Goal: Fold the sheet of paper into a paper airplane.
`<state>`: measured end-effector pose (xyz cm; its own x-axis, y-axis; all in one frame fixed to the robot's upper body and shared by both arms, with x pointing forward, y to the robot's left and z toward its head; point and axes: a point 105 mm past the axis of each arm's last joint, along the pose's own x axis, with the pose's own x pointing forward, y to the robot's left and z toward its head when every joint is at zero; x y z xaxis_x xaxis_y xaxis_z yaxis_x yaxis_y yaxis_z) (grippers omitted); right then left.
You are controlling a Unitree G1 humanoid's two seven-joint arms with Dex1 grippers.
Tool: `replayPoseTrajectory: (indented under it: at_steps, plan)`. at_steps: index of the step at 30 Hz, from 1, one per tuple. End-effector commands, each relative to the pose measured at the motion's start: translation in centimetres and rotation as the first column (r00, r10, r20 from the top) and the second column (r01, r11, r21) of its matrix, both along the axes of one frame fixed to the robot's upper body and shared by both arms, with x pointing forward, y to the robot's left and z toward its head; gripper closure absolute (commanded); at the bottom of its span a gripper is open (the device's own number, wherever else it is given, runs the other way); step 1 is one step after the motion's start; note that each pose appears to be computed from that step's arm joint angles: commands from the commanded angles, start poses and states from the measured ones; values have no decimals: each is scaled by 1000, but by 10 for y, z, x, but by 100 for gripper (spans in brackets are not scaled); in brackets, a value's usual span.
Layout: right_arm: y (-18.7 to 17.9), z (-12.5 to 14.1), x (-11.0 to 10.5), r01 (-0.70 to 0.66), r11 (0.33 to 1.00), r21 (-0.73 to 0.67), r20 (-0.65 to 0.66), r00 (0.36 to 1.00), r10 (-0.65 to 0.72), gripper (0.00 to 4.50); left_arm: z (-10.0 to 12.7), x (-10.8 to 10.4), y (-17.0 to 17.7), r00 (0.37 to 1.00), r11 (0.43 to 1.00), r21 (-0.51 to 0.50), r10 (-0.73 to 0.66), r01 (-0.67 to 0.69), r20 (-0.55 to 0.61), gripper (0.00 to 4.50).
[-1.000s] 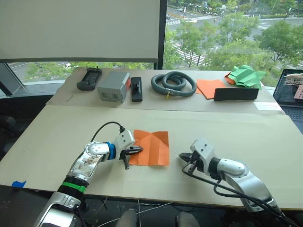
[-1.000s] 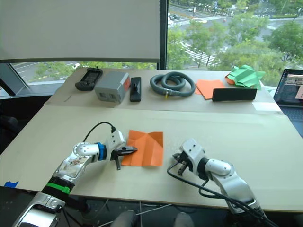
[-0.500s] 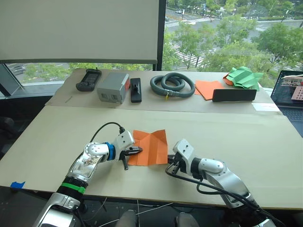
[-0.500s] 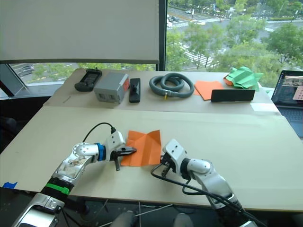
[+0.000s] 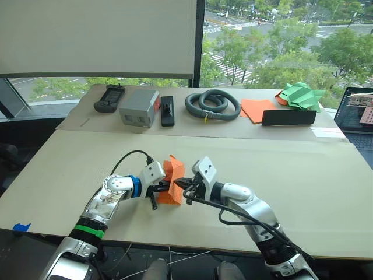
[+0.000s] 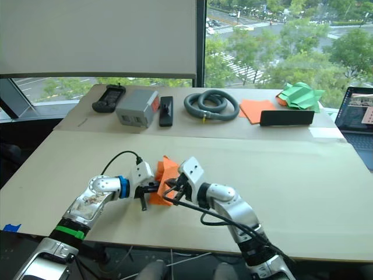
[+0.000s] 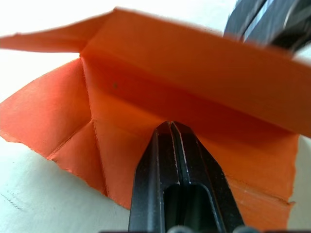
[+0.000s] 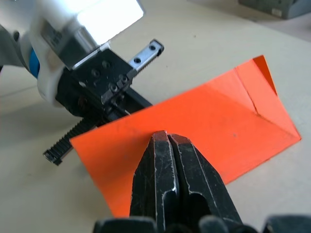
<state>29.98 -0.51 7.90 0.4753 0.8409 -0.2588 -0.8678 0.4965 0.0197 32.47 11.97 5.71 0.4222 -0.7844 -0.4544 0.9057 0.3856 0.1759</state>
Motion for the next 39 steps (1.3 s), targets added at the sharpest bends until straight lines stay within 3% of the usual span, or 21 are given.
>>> replayPoseTrajectory:
  at_steps: [1,6,10,13,17,21,23,32,39]
  plan:
    - [9,2,8,-6,1000,-6,39,999,6,448,-5,-4,26,996,995,57,79,-77,-40,450]
    - [10,-8,11,-8,999,-36,21,1000,8,448,22,-5,48,990,990,37,140,-140,1,450]
    - [12,-12,10,-21,999,-45,12,1000,21,448,59,0,48,986,984,-84,162,-158,47,450]
    - [11,-15,10,-19,998,-54,7,1000,20,448,72,-5,32,994,974,-202,112,-106,17,450]
    - [9,-15,12,-15,998,-60,7,1000,16,448,53,-8,20,994,963,-253,79,-96,-75,450]
    - [9,-13,13,-17,998,-63,14,1000,18,448,6,-12,27,983,984,-134,94,-116,-161,450]
    - [8,-12,14,-18,998,-66,20,1000,19,448,-6,-14,29,981,990,-99,83,-102,-176,450]
    - [3,-26,37,5,988,-156,-13,1000,-7,448,-29,-23,35,980,999,4,54,-54,-193,450]
    - [-3,-32,58,44,983,-181,-24,999,-49,448,-30,-26,33,980,999,0,46,-47,-192,450]
